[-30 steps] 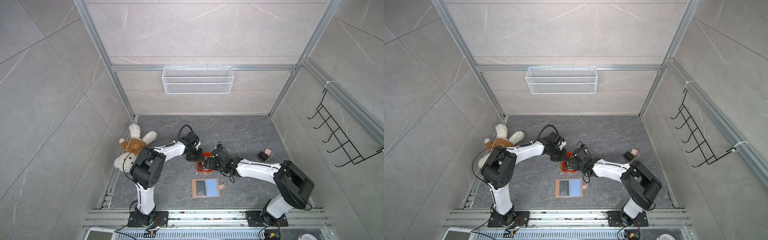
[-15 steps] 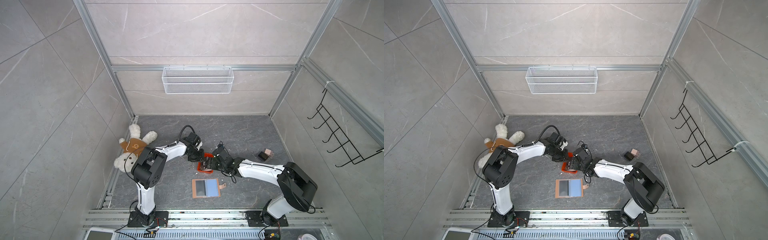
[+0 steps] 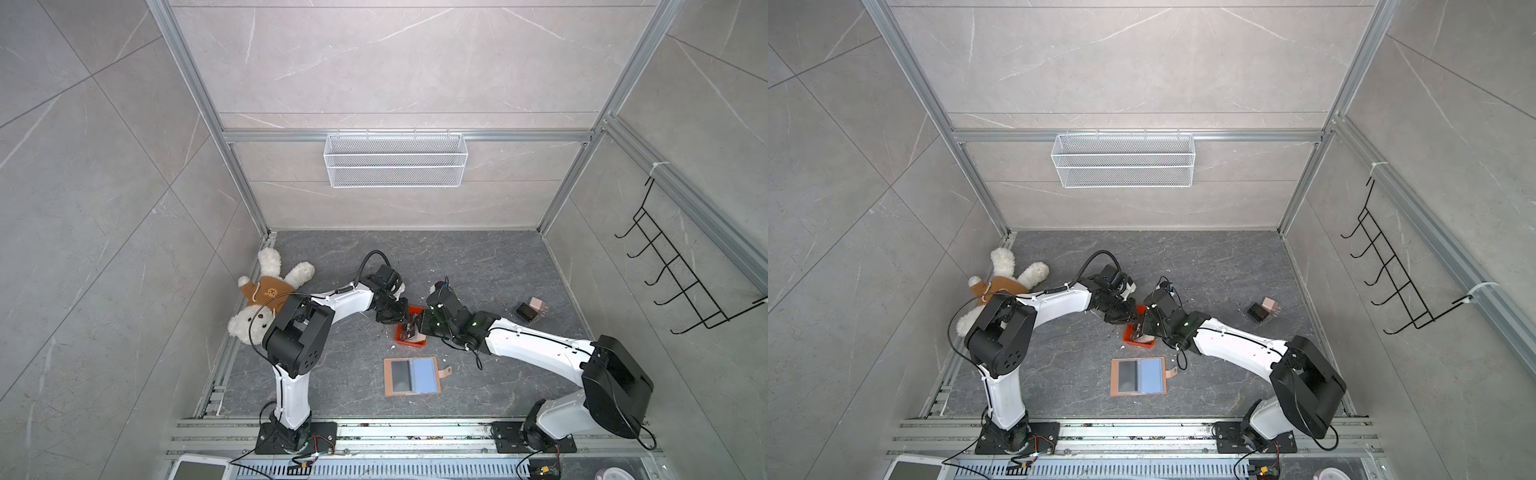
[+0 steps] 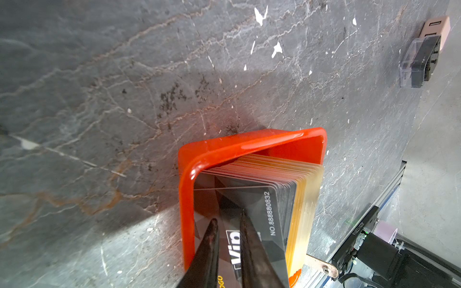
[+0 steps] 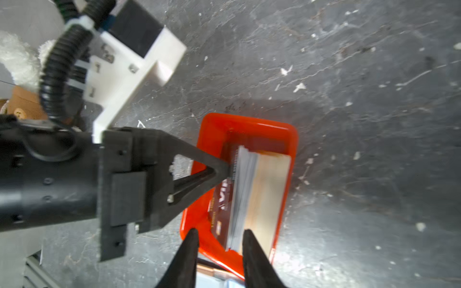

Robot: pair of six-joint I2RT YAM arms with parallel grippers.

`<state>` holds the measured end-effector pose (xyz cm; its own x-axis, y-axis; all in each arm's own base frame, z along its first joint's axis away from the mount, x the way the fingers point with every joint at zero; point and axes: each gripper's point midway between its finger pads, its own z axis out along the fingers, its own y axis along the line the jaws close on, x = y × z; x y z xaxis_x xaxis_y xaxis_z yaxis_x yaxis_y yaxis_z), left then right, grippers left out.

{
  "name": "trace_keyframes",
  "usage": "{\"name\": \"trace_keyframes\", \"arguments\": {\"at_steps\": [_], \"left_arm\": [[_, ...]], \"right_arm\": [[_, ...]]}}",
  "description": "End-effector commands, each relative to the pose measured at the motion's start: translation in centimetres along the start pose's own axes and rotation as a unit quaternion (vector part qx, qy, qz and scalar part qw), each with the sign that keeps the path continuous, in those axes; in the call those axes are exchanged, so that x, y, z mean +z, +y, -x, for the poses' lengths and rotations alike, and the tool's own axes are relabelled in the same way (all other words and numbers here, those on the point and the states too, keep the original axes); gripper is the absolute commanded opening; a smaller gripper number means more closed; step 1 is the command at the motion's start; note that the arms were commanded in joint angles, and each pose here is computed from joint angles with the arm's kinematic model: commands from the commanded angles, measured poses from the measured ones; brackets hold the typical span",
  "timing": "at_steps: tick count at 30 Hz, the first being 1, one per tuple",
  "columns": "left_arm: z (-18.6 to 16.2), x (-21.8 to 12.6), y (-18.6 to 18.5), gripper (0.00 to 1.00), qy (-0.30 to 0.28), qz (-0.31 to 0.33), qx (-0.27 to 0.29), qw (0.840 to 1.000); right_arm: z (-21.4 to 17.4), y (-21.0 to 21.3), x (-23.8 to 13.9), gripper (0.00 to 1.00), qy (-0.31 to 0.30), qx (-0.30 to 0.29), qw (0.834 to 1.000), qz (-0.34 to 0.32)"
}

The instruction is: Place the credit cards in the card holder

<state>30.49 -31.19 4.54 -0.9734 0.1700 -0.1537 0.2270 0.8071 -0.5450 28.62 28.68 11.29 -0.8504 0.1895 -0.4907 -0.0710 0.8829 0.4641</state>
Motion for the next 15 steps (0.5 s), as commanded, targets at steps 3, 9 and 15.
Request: {"name": "trace_keyframes", "arguments": {"at_steps": [3, 9, 15], "left_arm": [[-0.3, 0.6, 0.1, 0.20, 0.013, 0.005, -0.007, 1.000], [-0.2, 0.5, 0.0, 0.20, 0.012, 0.004, -0.005, 1.000], [-0.3, 0.6, 0.1, 0.20, 0.013, 0.007, -0.004, 1.000]], "right_arm": [[-1.1, -0.1, 1.1, 0.27, 0.020, 0.010, 0.999, -0.029], [-1.5, -1.1, 1.5, 0.24, 0.019, 0.014, 0.999, -0.048], [-2.1, -1.2, 1.9, 0.23, 0.028, 0.017, 0.999, -0.043]]}}
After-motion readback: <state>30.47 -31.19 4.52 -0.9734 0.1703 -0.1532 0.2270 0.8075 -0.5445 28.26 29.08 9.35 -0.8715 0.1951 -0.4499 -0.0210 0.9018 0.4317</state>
